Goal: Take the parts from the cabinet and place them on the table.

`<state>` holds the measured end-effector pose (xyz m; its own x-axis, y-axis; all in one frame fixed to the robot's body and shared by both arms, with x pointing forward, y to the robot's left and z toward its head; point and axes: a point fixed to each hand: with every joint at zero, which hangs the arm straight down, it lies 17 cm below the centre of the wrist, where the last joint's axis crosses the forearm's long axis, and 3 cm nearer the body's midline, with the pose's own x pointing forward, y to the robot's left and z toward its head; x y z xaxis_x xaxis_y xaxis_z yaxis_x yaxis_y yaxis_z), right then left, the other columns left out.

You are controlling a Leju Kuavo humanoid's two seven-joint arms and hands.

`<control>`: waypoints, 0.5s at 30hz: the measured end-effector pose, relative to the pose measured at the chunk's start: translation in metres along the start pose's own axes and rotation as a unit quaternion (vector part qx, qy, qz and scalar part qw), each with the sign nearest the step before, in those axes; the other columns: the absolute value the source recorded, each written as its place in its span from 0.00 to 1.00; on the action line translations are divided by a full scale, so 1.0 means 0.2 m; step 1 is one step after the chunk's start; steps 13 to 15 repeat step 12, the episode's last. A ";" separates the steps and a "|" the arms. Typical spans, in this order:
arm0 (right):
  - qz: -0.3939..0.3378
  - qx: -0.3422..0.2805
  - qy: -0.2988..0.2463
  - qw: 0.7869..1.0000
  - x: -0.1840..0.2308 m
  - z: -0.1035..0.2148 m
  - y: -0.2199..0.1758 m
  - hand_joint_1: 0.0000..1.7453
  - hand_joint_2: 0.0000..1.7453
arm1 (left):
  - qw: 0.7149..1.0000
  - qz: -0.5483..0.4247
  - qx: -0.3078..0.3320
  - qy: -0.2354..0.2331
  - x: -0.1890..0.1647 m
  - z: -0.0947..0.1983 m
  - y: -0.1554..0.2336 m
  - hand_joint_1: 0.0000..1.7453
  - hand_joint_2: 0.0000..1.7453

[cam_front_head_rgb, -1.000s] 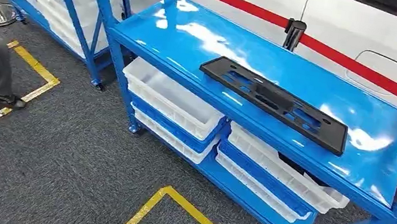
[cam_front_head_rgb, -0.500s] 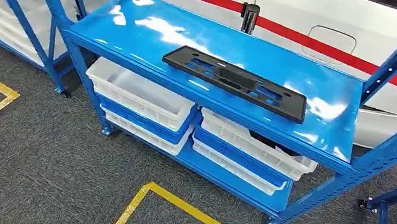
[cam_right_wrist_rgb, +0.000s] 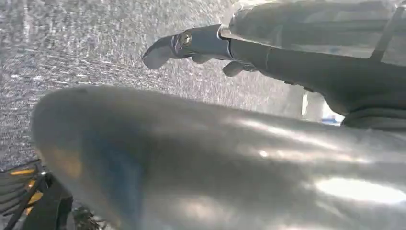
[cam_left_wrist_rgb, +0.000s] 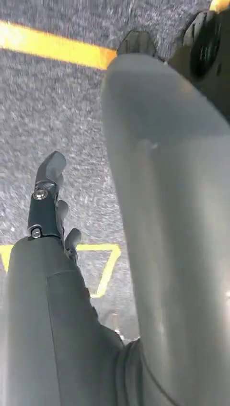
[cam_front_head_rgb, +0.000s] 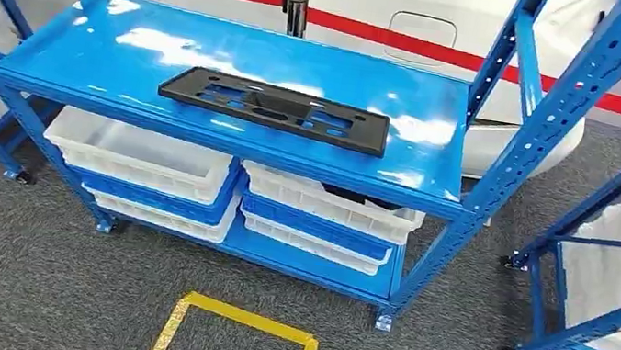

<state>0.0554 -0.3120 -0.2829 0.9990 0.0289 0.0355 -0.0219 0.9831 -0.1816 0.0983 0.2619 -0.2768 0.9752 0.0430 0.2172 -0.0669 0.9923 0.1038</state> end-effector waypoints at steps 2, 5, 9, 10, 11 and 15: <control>-0.001 -0.001 -0.002 1.000 0.01 0.00 0.00 0.00 0.00 | 1.000 0.000 -0.001 0.000 0.00 0.00 -0.01 0.00 0.00; -0.003 -0.005 0.000 1.000 -0.01 0.00 -0.02 0.00 0.00 | 1.000 0.000 -0.003 -0.003 0.01 0.00 -0.02 0.00 0.00; -0.004 -0.005 -0.005 1.000 0.02 0.00 -0.03 0.00 0.00 | 1.000 0.000 -0.005 -0.002 0.00 0.01 -0.03 0.00 1.00; -0.005 -0.005 -0.005 1.000 0.02 0.00 -0.03 0.00 0.00 | 1.000 0.000 -0.004 -0.002 0.00 0.01 -0.03 0.00 1.00; -0.006 -0.006 -0.005 1.000 0.01 0.00 -0.03 0.00 0.00 | 1.000 0.000 -0.005 -0.002 0.00 0.01 -0.04 0.00 1.00; -0.006 -0.008 -0.005 1.000 0.01 -0.01 -0.04 0.00 0.00 | 1.000 0.000 -0.006 -0.003 0.00 0.01 -0.04 0.00 1.00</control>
